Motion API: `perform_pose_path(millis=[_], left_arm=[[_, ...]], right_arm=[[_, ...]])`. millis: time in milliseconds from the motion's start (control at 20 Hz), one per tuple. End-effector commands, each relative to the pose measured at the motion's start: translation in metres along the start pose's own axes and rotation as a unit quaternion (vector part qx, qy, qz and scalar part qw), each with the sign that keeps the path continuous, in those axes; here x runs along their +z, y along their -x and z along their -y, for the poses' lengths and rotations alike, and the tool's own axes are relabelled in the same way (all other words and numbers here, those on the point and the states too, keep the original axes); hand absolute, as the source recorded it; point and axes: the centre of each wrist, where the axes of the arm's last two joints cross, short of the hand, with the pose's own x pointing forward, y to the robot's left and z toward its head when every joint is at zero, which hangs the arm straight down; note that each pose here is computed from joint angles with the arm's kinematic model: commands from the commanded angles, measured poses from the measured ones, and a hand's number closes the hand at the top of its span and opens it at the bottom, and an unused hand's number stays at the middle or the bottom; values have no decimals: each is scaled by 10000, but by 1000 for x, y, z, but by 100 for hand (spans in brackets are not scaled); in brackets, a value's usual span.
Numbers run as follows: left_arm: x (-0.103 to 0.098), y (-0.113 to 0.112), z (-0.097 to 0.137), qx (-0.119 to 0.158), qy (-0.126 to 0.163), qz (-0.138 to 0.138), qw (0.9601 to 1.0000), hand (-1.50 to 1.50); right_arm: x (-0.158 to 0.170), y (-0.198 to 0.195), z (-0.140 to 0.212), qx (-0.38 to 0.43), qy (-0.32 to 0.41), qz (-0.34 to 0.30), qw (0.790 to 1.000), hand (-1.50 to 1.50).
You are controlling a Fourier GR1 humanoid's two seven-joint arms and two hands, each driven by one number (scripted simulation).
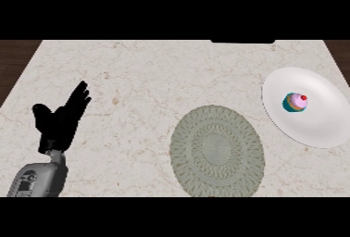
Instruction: Pick the cupcake from the placemat and place it in the plate
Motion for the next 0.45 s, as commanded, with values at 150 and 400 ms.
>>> perform_pose_path(millis=[150,400], left_arm=[[-9,-3,-9,-52,-34,129,9999,0],[-6,2,15,-22,42,37,10000,0]], right_arm=[[23,4,18,-269,-334,426,9982,-150],[23,2,22,-103,-344,228,9991,-150]])
